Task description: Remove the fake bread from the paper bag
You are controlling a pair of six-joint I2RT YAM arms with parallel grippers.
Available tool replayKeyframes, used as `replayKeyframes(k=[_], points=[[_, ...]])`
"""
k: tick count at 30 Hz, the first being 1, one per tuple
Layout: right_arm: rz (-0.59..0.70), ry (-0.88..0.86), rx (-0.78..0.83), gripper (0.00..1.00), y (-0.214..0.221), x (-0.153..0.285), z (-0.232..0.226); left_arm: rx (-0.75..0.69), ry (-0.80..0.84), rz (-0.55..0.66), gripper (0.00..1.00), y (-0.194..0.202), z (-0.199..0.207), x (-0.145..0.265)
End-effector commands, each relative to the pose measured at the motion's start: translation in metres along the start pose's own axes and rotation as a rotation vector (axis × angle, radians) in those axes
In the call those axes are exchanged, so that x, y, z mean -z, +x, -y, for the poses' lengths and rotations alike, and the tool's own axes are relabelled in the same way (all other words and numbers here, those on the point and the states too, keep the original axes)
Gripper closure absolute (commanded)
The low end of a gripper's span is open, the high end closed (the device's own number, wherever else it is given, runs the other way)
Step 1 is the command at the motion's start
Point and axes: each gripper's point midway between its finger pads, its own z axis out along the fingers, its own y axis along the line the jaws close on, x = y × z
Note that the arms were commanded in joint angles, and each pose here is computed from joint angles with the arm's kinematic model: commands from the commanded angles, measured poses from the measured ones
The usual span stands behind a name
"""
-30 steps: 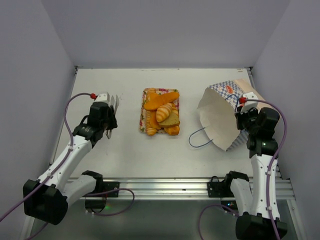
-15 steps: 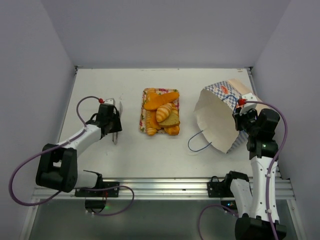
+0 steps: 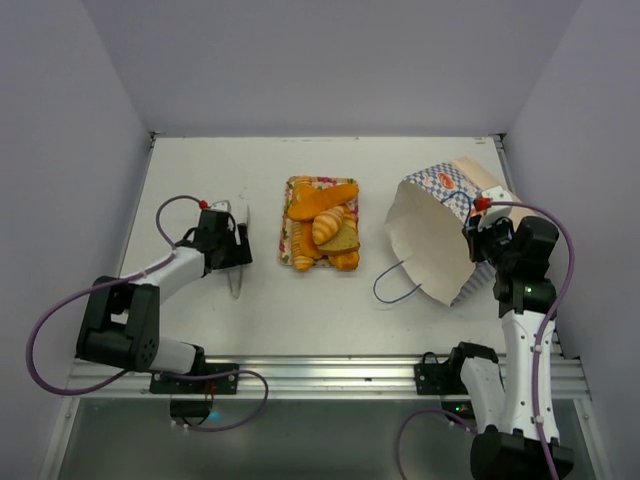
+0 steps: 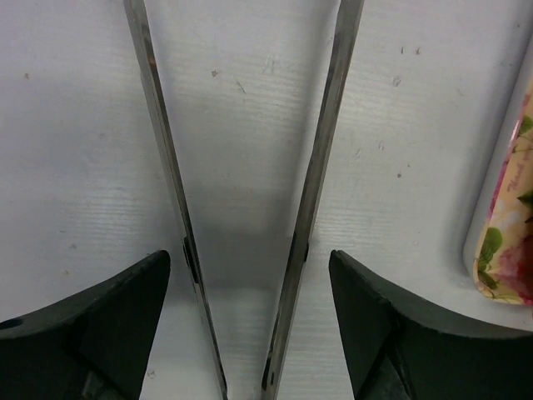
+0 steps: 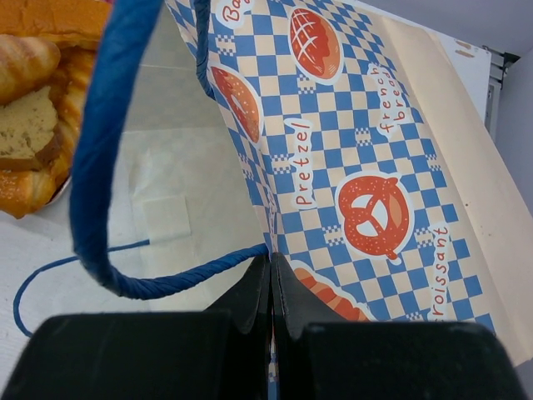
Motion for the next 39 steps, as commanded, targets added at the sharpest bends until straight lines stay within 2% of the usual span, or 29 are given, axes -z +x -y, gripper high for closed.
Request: replayKeyframes(k=[1,4,5,11,14,18,22,25,28,30,35,38,39], points=[[0.014,-0.027,0.010,1.00,-0.009,0.001,-0.002,0.018,0.039,0.088,0.19,-0.026,0.007,0.012],[0.003,-0.046,0.012,1.00,-0.011,0.001,-0.004,0.021,0.053,0.138,0.16,-0.041,0.010,0.028],[0.001,-0.056,0.010,1.00,-0.013,0.002,-0.005,0.024,0.068,0.177,0.01,-0.051,0.013,0.039],[0.012,-0.148,-0.056,1.00,-0.056,0.004,-0.009,-0.028,0.200,0.356,0.00,-0.094,0.034,0.104],[0.092,-0.086,-0.152,1.00,-0.107,0.010,0.006,-0.085,0.265,0.484,0.00,-0.108,0.040,0.151],[0.178,0.029,-0.265,1.00,-0.155,0.011,0.036,-0.151,0.274,0.554,0.00,-0.104,0.035,0.172],[0.197,0.101,-0.439,1.00,-0.178,0.001,0.058,-0.186,0.238,0.607,0.00,-0.096,0.024,0.178],[0.159,0.154,-0.576,1.00,-0.172,-0.021,0.074,-0.185,0.266,0.666,0.00,-0.097,0.025,0.191],[0.091,0.239,-0.673,1.00,-0.140,-0.048,0.091,-0.185,0.276,0.680,0.00,-0.096,0.026,0.194],[0.052,0.287,-0.689,1.00,-0.122,-0.063,0.101,-0.189,0.283,0.680,0.00,-0.095,0.027,0.194],[-0.069,0.267,-0.692,1.00,-0.082,-0.098,0.102,-0.190,0.291,0.689,0.00,-0.096,0.029,0.196],[-0.103,0.270,-0.661,0.90,-0.072,-0.107,0.106,-0.190,0.293,0.690,0.00,-0.096,0.029,0.196],[-0.101,0.274,-0.647,0.79,-0.073,-0.106,0.108,-0.192,0.293,0.692,0.00,-0.096,0.029,0.197]])
